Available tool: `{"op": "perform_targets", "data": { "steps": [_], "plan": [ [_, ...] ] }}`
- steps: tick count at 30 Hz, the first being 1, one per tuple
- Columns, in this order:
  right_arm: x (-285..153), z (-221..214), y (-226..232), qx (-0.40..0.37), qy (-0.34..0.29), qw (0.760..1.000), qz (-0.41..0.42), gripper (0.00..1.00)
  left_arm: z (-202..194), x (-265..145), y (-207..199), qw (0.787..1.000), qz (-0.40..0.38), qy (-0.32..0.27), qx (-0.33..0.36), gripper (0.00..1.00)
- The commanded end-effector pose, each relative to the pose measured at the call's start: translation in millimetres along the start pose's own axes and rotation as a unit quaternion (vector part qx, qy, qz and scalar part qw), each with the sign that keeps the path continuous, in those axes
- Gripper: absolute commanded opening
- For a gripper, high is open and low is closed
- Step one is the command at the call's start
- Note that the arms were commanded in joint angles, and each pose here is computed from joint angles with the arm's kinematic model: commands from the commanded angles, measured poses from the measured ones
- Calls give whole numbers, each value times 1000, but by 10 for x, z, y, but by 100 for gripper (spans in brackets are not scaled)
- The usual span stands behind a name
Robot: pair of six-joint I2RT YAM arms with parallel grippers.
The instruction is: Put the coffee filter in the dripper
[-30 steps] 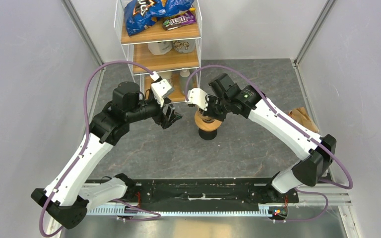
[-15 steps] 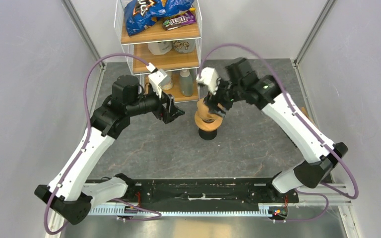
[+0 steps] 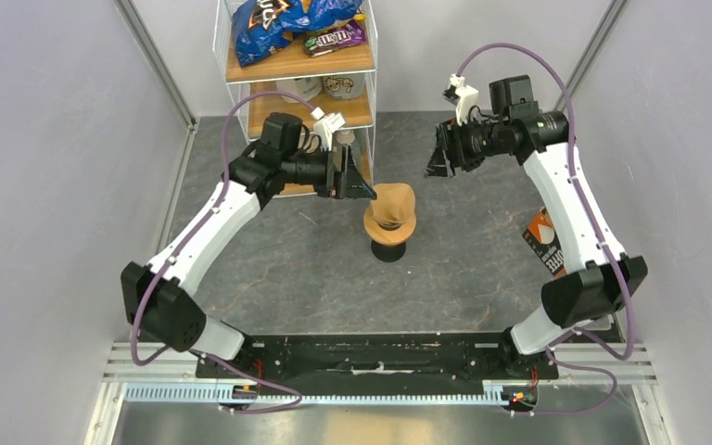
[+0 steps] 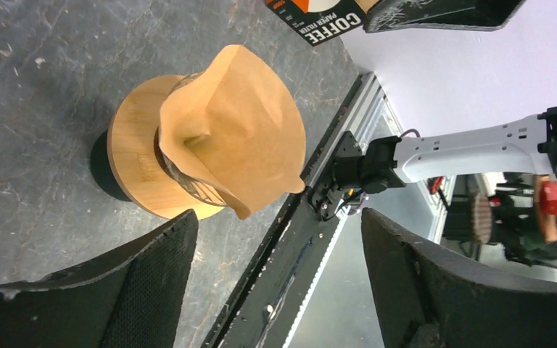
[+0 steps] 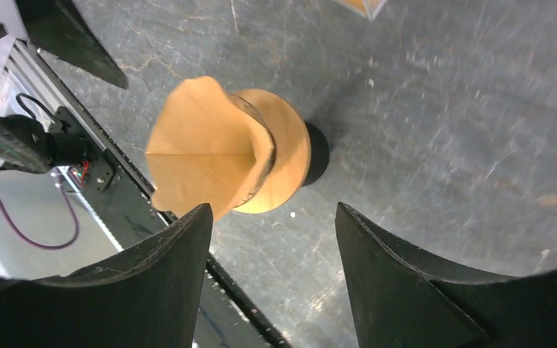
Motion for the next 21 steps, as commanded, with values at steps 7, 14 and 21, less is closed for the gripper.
{"op": "perform_targets", "data": {
  "steps": [7, 14, 21],
  "plan": [
    [306, -400, -168, 153, 76, 984, 53, 71, -11, 190, 264, 997, 8, 34, -63, 94],
    [435, -515, -195, 188, 96, 975, 66, 73, -61, 293, 406, 995, 14, 45, -88, 95],
    [546, -605, -175, 201, 113, 969, 86, 74, -108, 353, 482, 993, 11, 56, -103, 96]
  ]
}}
Point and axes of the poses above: each gripper's point midway between its finger pads, its own x axis out along the fingers, its own y axis along the line the jaws close on, z = x × y, the point moved 3 cm from there along -x, back along the fingers, and after that the axes turned 2 degrees about x, right-handed, at the moved point
